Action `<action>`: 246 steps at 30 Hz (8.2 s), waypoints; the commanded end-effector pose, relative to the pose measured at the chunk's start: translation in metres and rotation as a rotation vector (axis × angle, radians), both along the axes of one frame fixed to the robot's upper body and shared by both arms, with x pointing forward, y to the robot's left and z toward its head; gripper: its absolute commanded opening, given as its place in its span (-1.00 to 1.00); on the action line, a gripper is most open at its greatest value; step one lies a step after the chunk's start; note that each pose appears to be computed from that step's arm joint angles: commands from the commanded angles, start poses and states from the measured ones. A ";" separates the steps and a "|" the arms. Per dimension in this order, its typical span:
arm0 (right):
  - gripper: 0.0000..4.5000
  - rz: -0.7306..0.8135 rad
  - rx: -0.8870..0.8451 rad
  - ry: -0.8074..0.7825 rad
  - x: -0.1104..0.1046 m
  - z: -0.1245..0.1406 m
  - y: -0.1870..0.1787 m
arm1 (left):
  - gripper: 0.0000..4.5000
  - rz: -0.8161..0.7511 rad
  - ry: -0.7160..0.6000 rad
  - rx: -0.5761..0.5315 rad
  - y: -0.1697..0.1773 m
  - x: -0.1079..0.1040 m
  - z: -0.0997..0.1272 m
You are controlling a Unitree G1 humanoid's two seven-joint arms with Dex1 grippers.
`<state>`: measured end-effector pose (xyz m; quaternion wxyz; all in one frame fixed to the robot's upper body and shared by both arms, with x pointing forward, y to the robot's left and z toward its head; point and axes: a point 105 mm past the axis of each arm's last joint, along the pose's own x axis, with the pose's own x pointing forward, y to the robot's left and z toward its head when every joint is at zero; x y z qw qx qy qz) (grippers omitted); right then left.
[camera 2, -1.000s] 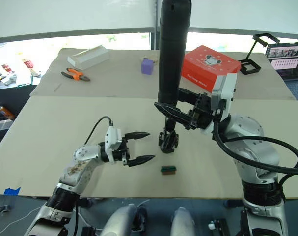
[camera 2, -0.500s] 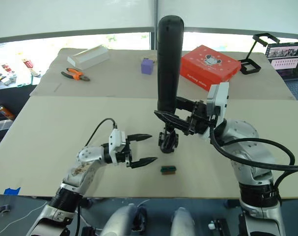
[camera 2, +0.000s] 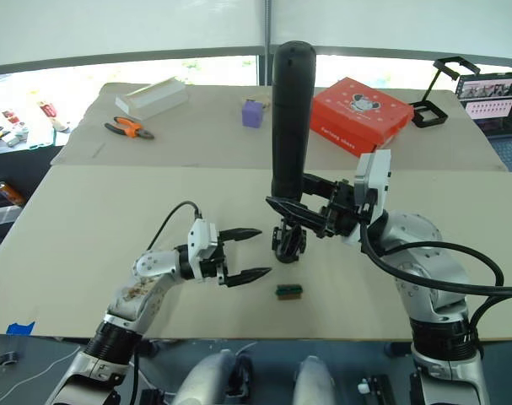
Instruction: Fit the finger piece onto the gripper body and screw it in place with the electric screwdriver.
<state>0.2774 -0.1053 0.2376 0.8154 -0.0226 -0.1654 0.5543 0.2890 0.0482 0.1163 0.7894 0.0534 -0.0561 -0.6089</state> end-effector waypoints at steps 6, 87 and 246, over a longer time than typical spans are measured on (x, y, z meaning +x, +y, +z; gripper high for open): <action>-0.14 0.017 0.018 -0.066 -0.008 0.013 0.002 | 1.00 -0.025 -0.045 -0.010 -0.005 -0.003 0.012; -0.14 0.014 -0.006 -0.046 -0.006 0.010 0.000 | 1.00 -0.021 -0.011 0.057 -0.055 0.030 -0.011; -0.14 -0.087 0.010 -0.109 -0.080 -0.009 -0.022 | 0.98 -0.198 -0.006 0.215 0.032 -0.033 -0.016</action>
